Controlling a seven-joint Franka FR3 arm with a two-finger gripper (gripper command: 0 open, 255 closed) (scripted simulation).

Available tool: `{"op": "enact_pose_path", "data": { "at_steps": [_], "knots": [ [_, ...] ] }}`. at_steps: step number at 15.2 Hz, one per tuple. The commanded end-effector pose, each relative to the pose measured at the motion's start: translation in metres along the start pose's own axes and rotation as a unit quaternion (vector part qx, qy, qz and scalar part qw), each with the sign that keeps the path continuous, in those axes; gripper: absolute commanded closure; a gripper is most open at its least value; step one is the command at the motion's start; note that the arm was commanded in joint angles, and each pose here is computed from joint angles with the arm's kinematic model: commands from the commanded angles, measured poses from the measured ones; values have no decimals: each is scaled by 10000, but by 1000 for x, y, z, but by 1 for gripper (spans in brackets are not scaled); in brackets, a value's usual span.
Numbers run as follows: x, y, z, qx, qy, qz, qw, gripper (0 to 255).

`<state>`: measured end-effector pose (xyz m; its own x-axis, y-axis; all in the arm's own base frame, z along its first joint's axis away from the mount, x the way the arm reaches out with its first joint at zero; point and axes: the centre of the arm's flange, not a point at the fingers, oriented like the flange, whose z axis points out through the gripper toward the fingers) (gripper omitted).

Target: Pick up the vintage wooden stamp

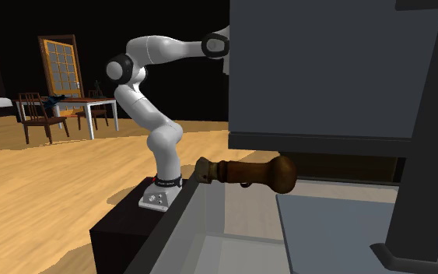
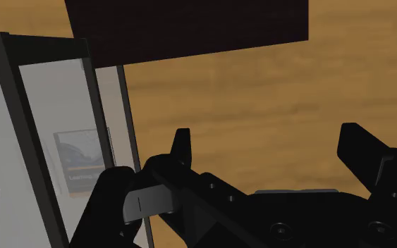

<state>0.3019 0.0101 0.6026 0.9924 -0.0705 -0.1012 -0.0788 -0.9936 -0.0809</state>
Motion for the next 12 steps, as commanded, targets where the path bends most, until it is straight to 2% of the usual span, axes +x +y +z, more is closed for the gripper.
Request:
{"op": "enact_pose_path", "data": {
  "at_steps": [1,12],
  "knots": [
    [0,0,0,0,0,0,10000,0],
    [36,143,12,143,224,-68,9996,0]
  ]
}}
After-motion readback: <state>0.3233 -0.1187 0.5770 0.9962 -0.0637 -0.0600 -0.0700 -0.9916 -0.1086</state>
